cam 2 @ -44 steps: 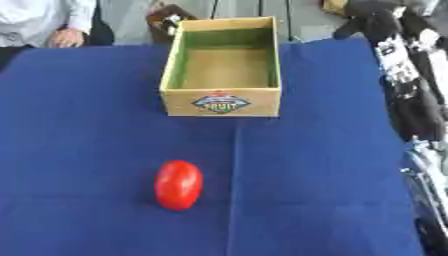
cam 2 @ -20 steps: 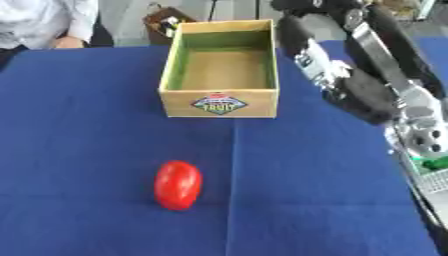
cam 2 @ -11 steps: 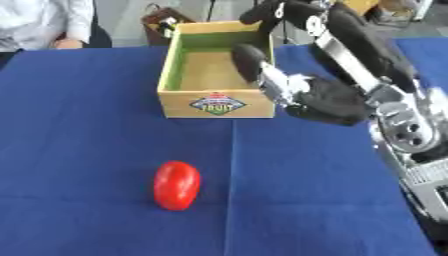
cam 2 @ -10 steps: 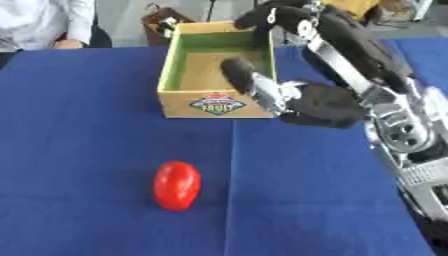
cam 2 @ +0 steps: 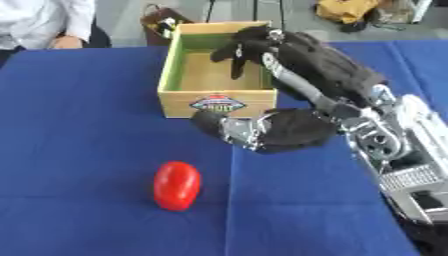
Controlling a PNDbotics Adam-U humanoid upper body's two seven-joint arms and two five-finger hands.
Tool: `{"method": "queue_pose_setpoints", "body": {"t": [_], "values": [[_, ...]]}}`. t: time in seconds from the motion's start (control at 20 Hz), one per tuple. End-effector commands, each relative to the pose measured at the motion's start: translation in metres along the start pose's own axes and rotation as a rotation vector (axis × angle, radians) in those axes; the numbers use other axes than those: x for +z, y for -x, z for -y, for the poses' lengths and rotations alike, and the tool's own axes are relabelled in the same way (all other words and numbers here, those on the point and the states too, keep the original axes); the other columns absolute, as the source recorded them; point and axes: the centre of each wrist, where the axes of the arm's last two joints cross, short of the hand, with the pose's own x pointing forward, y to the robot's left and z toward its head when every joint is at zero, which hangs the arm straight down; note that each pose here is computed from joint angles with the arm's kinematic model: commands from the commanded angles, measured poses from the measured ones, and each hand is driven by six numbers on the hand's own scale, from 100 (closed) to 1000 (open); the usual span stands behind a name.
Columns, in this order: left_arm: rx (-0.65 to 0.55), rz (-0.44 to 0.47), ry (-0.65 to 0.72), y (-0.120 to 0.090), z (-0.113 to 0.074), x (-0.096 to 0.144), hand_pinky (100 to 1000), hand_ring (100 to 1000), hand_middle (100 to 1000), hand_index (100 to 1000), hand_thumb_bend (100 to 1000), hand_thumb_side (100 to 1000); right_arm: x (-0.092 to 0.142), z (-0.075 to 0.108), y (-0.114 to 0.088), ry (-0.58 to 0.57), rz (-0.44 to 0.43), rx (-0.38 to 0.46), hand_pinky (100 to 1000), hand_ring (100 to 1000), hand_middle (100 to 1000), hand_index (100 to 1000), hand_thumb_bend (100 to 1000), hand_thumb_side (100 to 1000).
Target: Pick up objects on the table and place them in the box.
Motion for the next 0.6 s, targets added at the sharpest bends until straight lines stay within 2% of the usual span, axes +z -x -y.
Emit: {"method": "queue_pose_setpoints", "body": {"t": [0.05,0.2,0.35,0.45,0.6], "values": [[-0.009,0.024,0.021,-0.006,-0.002,-0.007,329,370,482,773,381,661,-0.002,0.005,-0.008,-0.02,0.012,0.033,950,951,591,880,509,1000],[-0.007,0.023,0.023,-0.006,-0.001,-0.007,329,370,482,772,380,660,-0.005,0.0,-0.013,-0.053,0.005,0.021,967,968,593,899,571,984],[-0.006,0.023,0.025,-0.006,-0.001,-0.008,328,370,481,772,379,659,-0.008,-0.009,-0.019,-0.134,-0.003,-0.01,996,1000,623,918,630,832],[-0.005,0.023,0.026,-0.006,-0.001,-0.008,329,370,481,772,378,658,-0.01,-0.014,-0.022,-0.185,-0.007,-0.036,1000,1000,652,923,638,743],[-0.003,0.023,0.027,-0.007,-0.001,-0.008,329,371,481,772,377,658,-0.012,-0.018,-0.026,-0.236,-0.015,-0.064,1000,1000,720,929,638,702]]}}
